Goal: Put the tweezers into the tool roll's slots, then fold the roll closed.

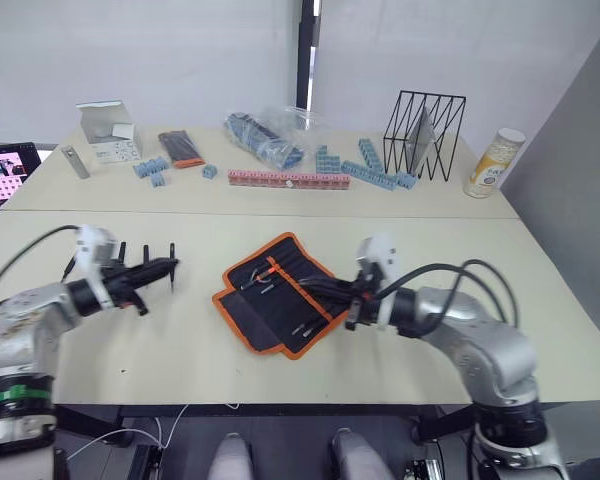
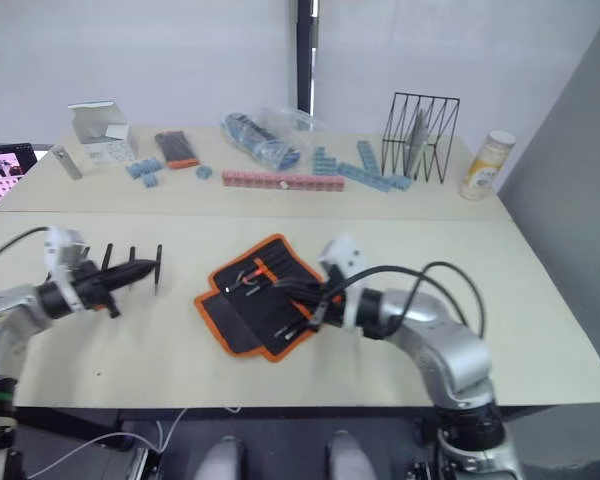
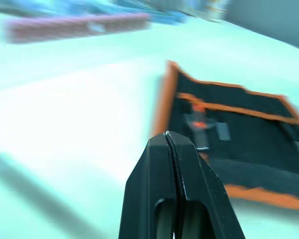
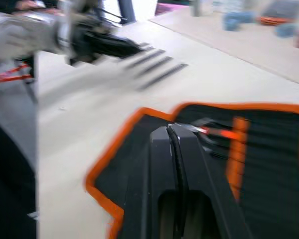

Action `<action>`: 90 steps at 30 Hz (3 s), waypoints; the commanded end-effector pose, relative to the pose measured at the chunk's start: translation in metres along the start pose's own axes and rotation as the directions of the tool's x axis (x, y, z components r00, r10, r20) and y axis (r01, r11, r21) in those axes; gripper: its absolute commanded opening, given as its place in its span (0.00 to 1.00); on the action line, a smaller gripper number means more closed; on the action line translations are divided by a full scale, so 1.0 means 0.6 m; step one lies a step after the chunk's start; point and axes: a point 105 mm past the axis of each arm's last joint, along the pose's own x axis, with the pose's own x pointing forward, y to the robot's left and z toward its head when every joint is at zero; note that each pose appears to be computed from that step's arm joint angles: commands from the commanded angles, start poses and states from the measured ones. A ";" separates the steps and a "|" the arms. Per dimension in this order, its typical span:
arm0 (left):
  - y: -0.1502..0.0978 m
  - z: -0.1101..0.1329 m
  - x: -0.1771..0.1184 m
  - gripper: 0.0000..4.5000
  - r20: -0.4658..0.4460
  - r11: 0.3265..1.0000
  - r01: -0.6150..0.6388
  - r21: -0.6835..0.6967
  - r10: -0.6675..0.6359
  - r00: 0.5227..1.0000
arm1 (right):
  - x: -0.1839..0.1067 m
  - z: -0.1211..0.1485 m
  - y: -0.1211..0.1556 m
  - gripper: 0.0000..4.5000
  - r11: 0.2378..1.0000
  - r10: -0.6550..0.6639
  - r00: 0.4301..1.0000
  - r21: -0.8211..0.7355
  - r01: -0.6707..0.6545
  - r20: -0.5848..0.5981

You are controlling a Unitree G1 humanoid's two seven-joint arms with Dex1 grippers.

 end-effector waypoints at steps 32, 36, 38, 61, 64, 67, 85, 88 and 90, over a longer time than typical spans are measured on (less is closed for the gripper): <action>0.166 -0.037 -0.237 1.00 -0.056 0.749 -0.663 0.016 0.663 0.747 | -0.146 0.000 -0.060 1.00 0.964 -0.259 0.964 -0.038 0.262 0.056; 0.184 -0.033 -0.190 1.00 -0.087 0.758 -0.652 0.023 0.651 0.754 | -0.090 0.029 -0.014 1.00 0.996 -0.058 0.998 -0.062 0.060 0.035; 0.194 -0.033 -0.170 1.00 -0.104 0.752 -0.658 0.020 0.657 0.747 | -0.063 0.042 0.010 1.00 0.995 0.046 0.999 -0.085 -0.044 0.020; 0.188 -0.091 -0.045 0.38 -0.298 0.746 -0.665 -0.014 0.632 0.715 | -0.008 0.098 0.058 1.00 0.960 0.196 0.981 -0.201 -0.193 -0.003; 0.190 -0.094 -0.047 0.15 -0.306 0.736 -0.677 -0.010 0.643 0.702 | -0.009 0.099 0.058 1.00 0.961 0.191 0.982 -0.204 -0.187 0.000; 0.196 -0.090 -0.054 0.00 -0.294 0.707 -0.707 -0.024 0.671 0.681 | -0.009 0.100 0.058 1.00 0.962 0.187 0.982 -0.205 -0.182 0.002; 0.163 0.103 -0.054 0.00 0.030 0.887 -0.413 0.208 0.416 0.909 | 0.001 -0.003 0.041 0.95 0.998 -0.019 0.999 -0.068 0.017 -0.028; 0.067 0.099 -0.012 0.00 -0.042 0.965 -0.146 0.219 0.159 0.986 | 0.000 -0.032 0.035 0.74 0.998 -0.068 0.997 -0.021 0.067 -0.038; -0.014 0.090 0.018 0.00 -0.080 0.982 0.011 0.186 0.004 0.997 | 0.004 -0.049 0.028 0.59 0.995 -0.098 0.994 -0.004 0.098 -0.049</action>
